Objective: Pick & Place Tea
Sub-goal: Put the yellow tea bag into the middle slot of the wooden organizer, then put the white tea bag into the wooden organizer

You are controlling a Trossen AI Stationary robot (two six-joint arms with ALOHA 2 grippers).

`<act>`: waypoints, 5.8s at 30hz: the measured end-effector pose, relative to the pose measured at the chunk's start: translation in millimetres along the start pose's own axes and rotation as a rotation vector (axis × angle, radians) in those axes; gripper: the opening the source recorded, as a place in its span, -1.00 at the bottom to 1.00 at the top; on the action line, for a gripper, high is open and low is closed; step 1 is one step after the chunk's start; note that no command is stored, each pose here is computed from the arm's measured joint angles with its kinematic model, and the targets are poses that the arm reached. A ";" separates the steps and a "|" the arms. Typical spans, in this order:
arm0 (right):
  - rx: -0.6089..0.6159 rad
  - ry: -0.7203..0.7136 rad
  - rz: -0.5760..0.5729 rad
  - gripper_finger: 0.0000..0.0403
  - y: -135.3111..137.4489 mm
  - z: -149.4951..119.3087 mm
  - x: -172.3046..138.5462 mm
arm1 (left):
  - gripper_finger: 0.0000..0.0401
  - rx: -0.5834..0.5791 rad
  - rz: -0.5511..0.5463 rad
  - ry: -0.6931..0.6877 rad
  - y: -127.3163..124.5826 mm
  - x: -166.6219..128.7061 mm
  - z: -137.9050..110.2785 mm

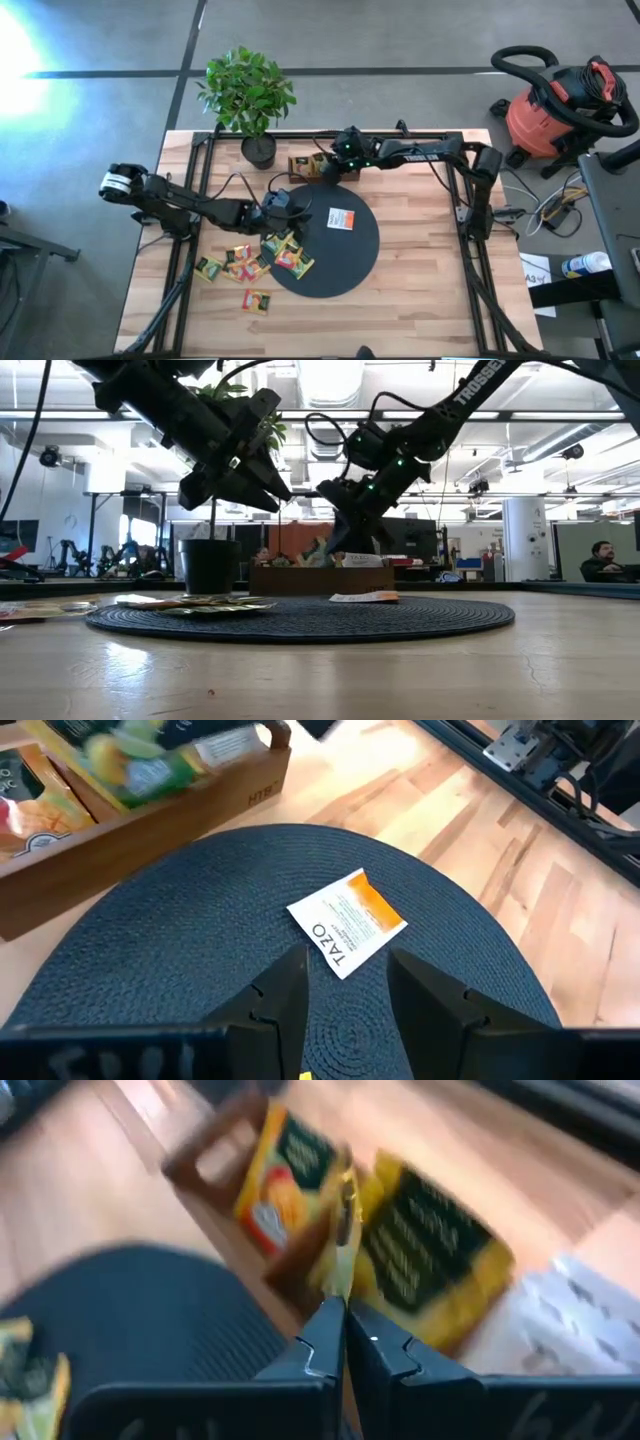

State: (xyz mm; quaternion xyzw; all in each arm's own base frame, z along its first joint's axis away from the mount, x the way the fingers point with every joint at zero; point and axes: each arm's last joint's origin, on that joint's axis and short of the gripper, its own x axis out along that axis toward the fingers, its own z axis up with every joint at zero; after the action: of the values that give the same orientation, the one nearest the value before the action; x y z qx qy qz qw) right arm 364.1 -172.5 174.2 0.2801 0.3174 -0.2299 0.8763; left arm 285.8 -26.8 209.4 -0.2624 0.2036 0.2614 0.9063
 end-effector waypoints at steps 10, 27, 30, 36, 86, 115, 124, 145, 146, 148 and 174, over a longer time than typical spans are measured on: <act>0.074 0.063 -0.025 -0.96 -6.2 -10.5 15.8 | -0.44 -0.018 0.007 0.016 -0.1 -1.0 -2.8; -0.049 0.104 -0.114 -0.80 -3.5 -6.5 7.8 | -0.44 -0.001 0.019 0.012 0.6 -0.8 -2.9; -0.053 0.108 -0.107 -0.70 -1.9 -7.8 8.1 | -0.44 0.000 0.030 0.004 1.1 -0.8 -2.8; -0.068 0.127 -0.107 -0.48 1.7 -4.1 5.6 | -0.44 0.002 0.033 0.004 1.3 -0.8 -2.9; -0.012 0.306 0.126 -0.44 29.7 -120.3 -27.1 | -0.44 0.177 -0.153 0.191 -20.9 132.1 -45.0; -0.160 0.262 0.144 -0.29 30.6 -122.5 -16.6 | -0.44 0.195 -0.126 0.179 -15.1 134.4 -42.1; -0.184 0.263 0.203 -0.29 39.9 -114.1 -12.8 | -0.44 0.204 -0.128 0.181 -14.8 134.4 -42.1; -0.307 0.196 -0.023 -0.94 40.4 -87.3 -23.2 | -0.44 0.205 -0.092 0.245 -15.8 129.9 -50.6; -0.302 0.190 -0.037 -0.94 39.7 -85.2 -26.7 | -0.44 0.206 -0.086 0.253 -16.1 129.1 -52.3; -0.265 0.193 -0.066 -0.94 36.6 -81.9 -35.4 | -0.44 0.210 -0.077 0.274 -16.4 127.6 -55.6; 0.435 -0.469 0.131 -0.95 39.1 -134.5 -189.0 | -0.44 -0.176 -0.445 -0.121 -19.6 54.9 90.1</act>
State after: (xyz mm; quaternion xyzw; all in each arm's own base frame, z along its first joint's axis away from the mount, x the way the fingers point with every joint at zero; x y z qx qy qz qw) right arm 198.3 -15.4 230.9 0.4198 0.0315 -0.2936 0.8582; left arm 361.0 31.5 259.0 -0.3626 0.0625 0.0874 0.9257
